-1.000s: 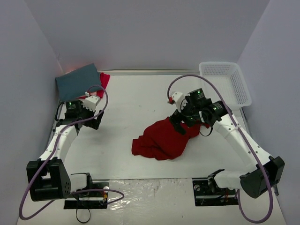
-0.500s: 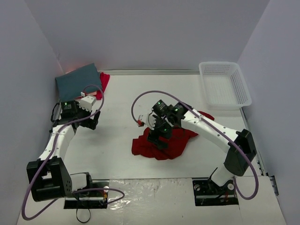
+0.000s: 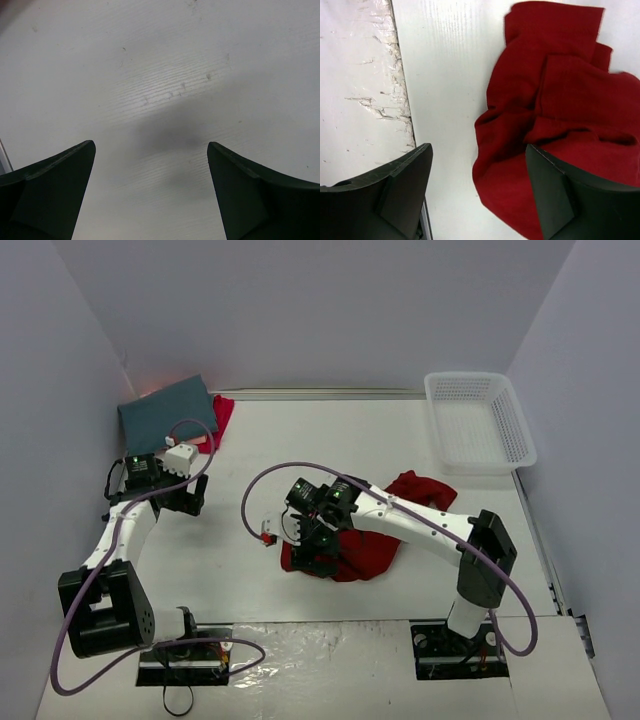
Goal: Fold and stack the t-shirts
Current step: Move the tshirt to the center of the board, then flatten out the tshirt
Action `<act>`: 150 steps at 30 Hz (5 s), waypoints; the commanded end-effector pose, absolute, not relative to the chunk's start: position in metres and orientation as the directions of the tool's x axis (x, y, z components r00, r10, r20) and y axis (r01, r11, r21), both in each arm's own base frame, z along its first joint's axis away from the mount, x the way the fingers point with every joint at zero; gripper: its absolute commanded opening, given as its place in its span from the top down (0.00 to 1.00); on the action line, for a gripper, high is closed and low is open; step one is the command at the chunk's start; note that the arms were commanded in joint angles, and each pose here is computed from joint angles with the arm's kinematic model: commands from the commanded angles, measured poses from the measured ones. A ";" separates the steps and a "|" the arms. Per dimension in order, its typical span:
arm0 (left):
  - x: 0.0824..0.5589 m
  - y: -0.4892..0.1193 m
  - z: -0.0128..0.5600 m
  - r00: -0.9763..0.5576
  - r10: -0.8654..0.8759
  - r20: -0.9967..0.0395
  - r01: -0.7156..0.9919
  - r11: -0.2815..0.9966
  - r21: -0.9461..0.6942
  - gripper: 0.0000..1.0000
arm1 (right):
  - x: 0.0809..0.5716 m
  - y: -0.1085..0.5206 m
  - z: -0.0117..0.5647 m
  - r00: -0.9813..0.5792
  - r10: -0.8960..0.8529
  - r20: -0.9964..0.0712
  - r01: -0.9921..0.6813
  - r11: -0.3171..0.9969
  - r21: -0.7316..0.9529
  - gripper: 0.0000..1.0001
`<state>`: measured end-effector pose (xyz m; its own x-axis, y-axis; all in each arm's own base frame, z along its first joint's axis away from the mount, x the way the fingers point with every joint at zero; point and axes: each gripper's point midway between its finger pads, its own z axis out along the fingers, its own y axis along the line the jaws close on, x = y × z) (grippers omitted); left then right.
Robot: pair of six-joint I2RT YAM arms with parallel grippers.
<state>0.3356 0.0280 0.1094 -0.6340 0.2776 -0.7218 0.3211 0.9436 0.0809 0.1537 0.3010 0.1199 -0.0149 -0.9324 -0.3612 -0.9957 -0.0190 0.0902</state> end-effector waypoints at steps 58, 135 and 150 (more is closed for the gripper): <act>0.345 0.028 0.119 -0.623 0.263 -0.737 0.337 0.940 0.051 0.06 | 0.278 0.322 0.124 -0.096 -0.937 -0.335 -0.950 0.187 -0.251 1.00; 0.353 -0.022 0.148 -0.602 0.193 -0.775 0.530 0.822 -0.207 0.06 | 0.369 0.184 0.159 -0.424 -0.815 -0.394 -0.731 0.565 -0.383 0.51; 0.349 -0.023 0.137 -0.620 0.197 -0.759 0.537 0.812 -0.228 0.06 | 0.378 0.062 0.090 -0.651 -0.717 -0.249 -0.611 0.689 -0.389 0.51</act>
